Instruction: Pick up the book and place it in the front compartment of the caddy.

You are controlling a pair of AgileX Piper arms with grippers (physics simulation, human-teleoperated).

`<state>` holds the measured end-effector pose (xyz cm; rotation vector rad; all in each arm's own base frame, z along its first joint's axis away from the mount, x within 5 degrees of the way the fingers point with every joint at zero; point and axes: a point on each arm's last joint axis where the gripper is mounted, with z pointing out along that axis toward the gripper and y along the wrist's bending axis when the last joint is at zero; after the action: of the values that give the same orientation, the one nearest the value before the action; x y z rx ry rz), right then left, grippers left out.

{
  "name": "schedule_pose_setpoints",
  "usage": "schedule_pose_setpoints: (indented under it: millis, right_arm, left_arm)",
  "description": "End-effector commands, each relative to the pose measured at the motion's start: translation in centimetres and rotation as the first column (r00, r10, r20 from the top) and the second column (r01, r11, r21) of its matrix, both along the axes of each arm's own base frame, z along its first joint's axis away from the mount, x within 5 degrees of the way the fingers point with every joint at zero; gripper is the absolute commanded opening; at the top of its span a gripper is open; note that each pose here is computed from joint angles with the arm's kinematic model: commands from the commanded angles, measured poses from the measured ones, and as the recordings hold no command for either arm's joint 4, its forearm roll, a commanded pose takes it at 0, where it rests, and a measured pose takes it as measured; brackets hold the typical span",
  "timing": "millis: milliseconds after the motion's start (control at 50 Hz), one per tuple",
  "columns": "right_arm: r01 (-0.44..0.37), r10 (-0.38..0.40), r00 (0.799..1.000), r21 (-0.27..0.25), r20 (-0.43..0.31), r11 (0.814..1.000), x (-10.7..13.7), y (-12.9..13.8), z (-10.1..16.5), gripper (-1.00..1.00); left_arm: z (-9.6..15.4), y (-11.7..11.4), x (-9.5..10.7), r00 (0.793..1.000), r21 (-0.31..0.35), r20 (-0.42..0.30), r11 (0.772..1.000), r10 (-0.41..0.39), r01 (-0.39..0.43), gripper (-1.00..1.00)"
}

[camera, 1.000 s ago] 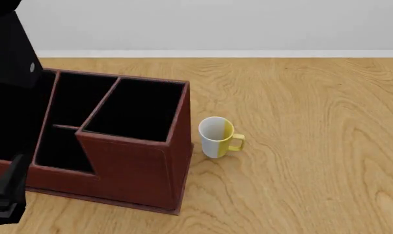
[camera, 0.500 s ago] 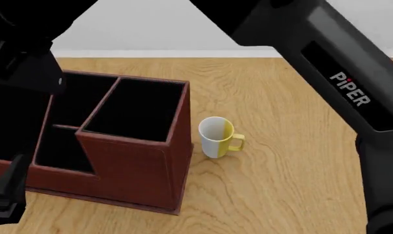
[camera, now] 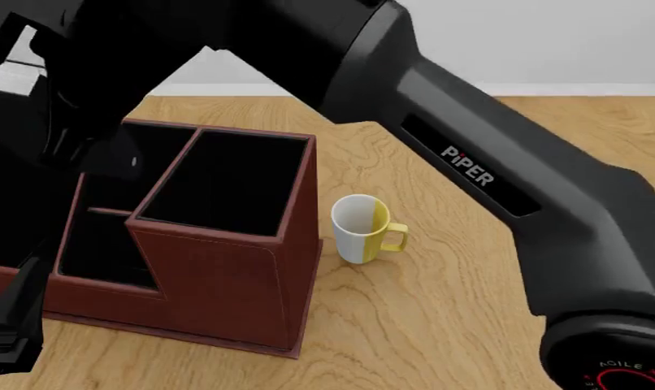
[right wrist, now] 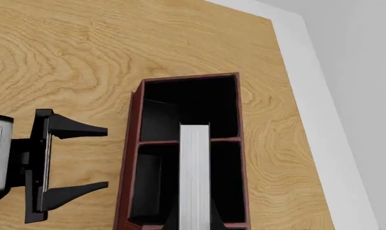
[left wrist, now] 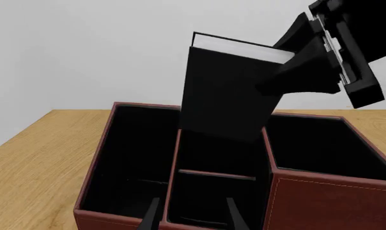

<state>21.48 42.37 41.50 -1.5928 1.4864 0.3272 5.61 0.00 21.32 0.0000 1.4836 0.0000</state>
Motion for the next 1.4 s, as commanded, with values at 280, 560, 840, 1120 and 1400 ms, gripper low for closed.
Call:
schedule_pose_setpoints:
  millis: [280,560,840,1120,1400]
  right_arm:
    - [0.042,-0.042,0.999,0.006,0.011,0.999,2.7,0.5,-2.0,-1.00]
    - [0.062,-0.061,0.998,-0.018,0.028,0.998,4.9,0.7,-3.8,-1.00]
    - [0.082,-0.081,0.996,-0.048,0.029,0.995,6.7,0.6,-5.3,-1.00]
    - [0.107,-0.105,0.993,-0.047,0.046,0.993,8.8,0.5,-5.8,-1.00]
    - [0.109,-0.106,0.993,-0.052,0.061,0.993,9.4,0.3,-5.8,1.00]
  left_arm:
    - [0.0,0.0,0.0,1.000,0.000,0.000,1.000,0.000,0.000,1.00]
    - [0.0,0.0,0.0,1.000,0.000,0.000,1.000,0.000,0.000,1.00]
    - [0.0,0.0,0.0,1.000,0.000,0.000,1.000,0.000,0.000,1.00]
    - [0.0,0.0,0.0,1.000,0.000,0.000,1.000,0.000,0.000,1.00]
    - [0.0,0.0,0.0,1.000,0.000,0.000,1.000,0.000,0.000,1.00]
